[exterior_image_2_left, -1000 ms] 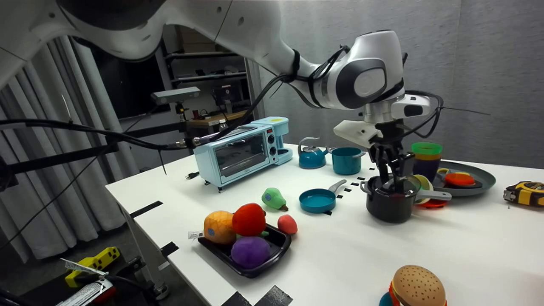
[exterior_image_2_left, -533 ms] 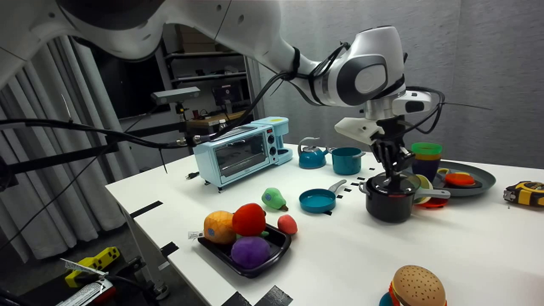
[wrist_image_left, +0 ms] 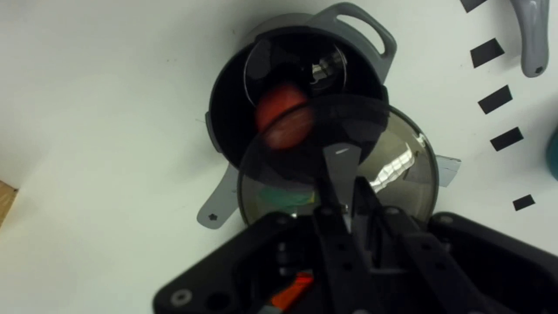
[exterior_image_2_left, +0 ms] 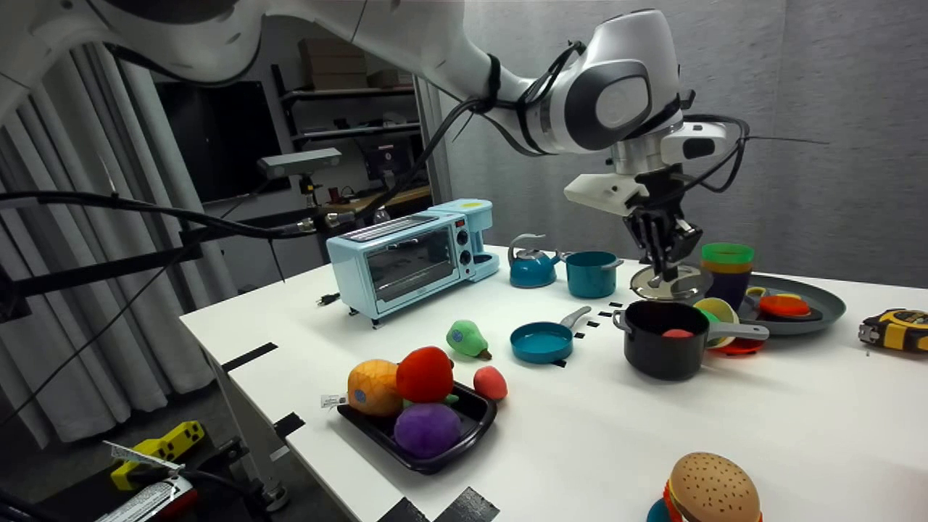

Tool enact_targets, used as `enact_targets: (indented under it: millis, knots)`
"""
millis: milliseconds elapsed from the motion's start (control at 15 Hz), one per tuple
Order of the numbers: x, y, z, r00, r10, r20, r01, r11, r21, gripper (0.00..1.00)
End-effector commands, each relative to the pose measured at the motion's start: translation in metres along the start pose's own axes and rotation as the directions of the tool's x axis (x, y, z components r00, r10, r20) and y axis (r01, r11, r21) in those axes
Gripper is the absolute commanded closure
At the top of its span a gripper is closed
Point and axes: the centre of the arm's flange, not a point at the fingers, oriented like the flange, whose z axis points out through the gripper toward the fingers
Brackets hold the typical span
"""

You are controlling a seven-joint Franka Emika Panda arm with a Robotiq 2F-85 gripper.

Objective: Remove the lid from the black pot and put it on the blue pan

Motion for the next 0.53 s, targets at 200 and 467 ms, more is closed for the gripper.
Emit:
enact_targets:
  millis: [200, 467]
  knots:
    - [-0.034, -0.047, -0.044, 0.996, -0.088, -0.026, 0.089, 0.996, 0.027, 0.96]
    - [-0.064, -0.082, -0.05, 0.989, -0.15, 0.003, 0.15, 0.987, 0.052, 0.96]
